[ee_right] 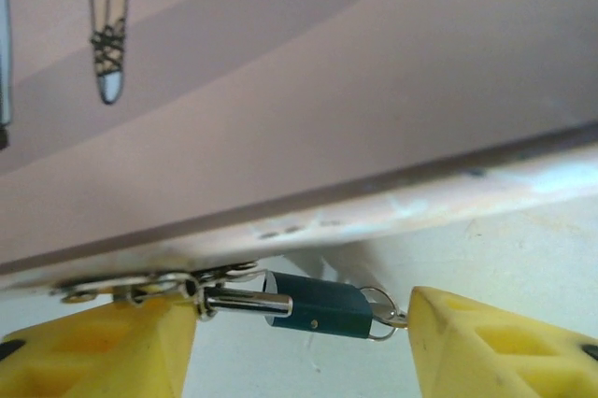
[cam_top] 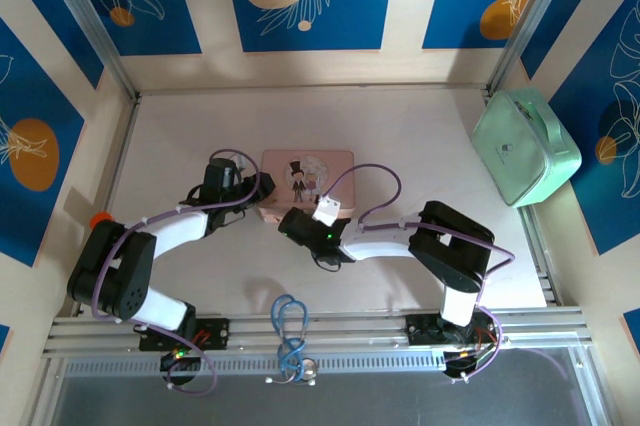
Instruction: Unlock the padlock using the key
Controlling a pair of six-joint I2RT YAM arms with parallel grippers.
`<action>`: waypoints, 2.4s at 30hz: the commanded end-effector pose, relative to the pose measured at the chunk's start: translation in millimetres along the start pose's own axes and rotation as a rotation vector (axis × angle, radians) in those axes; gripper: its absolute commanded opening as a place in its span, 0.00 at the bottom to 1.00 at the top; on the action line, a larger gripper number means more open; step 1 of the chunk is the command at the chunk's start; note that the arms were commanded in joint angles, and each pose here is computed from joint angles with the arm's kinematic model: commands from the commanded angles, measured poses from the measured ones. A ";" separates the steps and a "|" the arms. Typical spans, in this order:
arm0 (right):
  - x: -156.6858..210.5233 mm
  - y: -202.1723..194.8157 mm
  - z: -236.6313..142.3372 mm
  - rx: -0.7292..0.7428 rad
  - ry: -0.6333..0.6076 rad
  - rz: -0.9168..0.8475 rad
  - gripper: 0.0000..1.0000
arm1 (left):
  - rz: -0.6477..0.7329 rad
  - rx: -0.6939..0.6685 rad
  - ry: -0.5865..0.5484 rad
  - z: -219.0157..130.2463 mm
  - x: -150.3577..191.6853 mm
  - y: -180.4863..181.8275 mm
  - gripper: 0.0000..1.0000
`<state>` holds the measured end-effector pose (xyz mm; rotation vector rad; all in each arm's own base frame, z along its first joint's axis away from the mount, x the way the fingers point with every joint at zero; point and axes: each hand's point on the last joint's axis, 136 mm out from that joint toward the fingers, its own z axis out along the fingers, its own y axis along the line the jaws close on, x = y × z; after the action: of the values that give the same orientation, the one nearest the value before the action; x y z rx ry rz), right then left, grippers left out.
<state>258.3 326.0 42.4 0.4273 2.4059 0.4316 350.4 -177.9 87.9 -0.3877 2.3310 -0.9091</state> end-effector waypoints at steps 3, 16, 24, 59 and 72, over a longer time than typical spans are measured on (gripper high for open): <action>-4.4 19.0 4.4 -0.048 -0.024 -0.038 0.53 | -0.037 -0.011 0.088 3.0 26.3 12.4 0.52; -19.5 67.1 0.7 -0.102 -0.065 -0.213 0.27 | -0.048 0.004 0.094 -1.1 34.0 11.4 0.51; -15.8 46.7 -2.7 -0.079 -0.042 -0.075 0.54 | -0.051 0.012 0.090 -2.9 34.6 9.7 0.51; -9.0 19.9 -21.8 0.260 0.129 -0.626 0.00 | -0.055 0.020 0.095 -1.9 33.7 3.8 0.51; -1.8 19.4 -46.7 0.048 -0.004 0.014 0.69 | -0.031 0.019 0.098 -4.6 31.0 -0.4 0.51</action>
<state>227.2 318.1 83.2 0.2313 2.4881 0.2339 339.2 -184.9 87.4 -0.3991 2.3220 -0.9778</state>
